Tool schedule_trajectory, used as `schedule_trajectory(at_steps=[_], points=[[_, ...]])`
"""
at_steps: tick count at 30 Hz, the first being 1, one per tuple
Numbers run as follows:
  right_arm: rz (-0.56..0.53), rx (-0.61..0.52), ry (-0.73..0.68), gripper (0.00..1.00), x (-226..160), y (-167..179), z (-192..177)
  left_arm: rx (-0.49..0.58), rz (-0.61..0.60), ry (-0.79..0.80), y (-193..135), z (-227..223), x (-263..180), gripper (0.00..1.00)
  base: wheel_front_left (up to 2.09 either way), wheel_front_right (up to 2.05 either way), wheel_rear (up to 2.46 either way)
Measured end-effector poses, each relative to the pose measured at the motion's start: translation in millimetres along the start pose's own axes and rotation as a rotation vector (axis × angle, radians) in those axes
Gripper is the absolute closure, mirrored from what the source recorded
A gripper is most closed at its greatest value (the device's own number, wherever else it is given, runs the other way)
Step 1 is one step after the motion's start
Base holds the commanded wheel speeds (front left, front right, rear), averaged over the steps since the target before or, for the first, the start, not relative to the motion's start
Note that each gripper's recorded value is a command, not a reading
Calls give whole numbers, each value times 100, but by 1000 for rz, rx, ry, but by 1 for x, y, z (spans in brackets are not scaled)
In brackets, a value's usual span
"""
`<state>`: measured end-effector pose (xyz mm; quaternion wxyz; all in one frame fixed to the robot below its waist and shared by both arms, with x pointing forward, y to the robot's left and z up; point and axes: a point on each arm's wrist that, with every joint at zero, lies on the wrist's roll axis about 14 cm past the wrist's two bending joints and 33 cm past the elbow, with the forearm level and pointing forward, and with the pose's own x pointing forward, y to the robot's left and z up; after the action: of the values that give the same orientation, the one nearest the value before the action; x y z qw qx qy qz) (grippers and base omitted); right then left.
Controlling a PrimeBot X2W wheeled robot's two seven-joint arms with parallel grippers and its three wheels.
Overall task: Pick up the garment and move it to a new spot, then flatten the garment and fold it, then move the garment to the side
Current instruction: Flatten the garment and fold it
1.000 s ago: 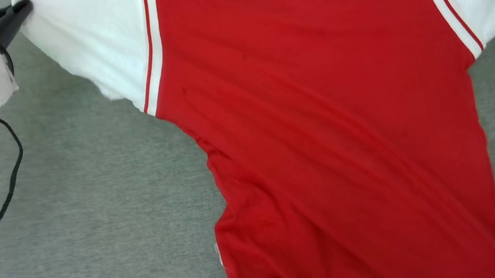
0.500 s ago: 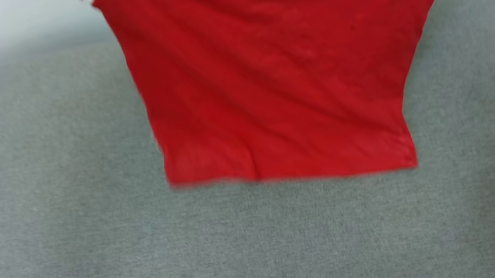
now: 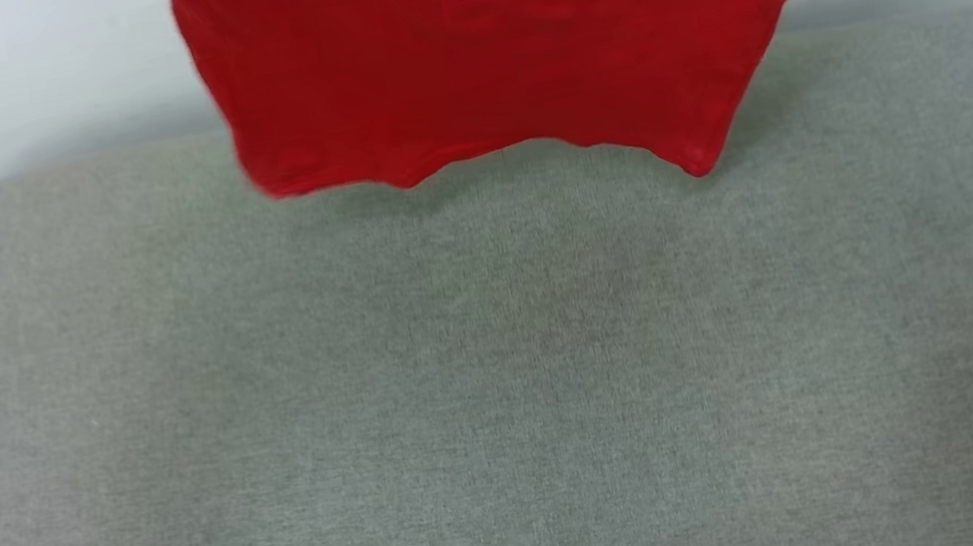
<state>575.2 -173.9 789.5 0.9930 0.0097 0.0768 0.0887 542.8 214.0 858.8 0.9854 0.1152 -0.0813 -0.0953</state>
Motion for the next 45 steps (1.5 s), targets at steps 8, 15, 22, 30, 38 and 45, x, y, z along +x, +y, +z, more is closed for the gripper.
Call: schedule_trajectory(at_steps=[8,15,22,30,38,45], points=[[-54,-28,7,100,51,-17,-1,32,40,-35,22,-14,45,100,0,0,0],[-56,-74,-75,100,118,-5,2,47,53,-77,31,-45,102,100,0,0,0],[-70,-127,-132,100,174,8,-16,-2,64,-126,32,-95,148,100,0,0,0],[-117,-161,-143,100,211,4,-44,-44,39,-120,13,-150,175,100,0,0,0],[-147,-155,-118,100,223,-11,-86,-154,8,-87,-6,-199,182,100,0,0,0],[-109,-105,-34,100,226,-17,-146,-248,-19,0,-21,-261,168,100,0,0,0]])
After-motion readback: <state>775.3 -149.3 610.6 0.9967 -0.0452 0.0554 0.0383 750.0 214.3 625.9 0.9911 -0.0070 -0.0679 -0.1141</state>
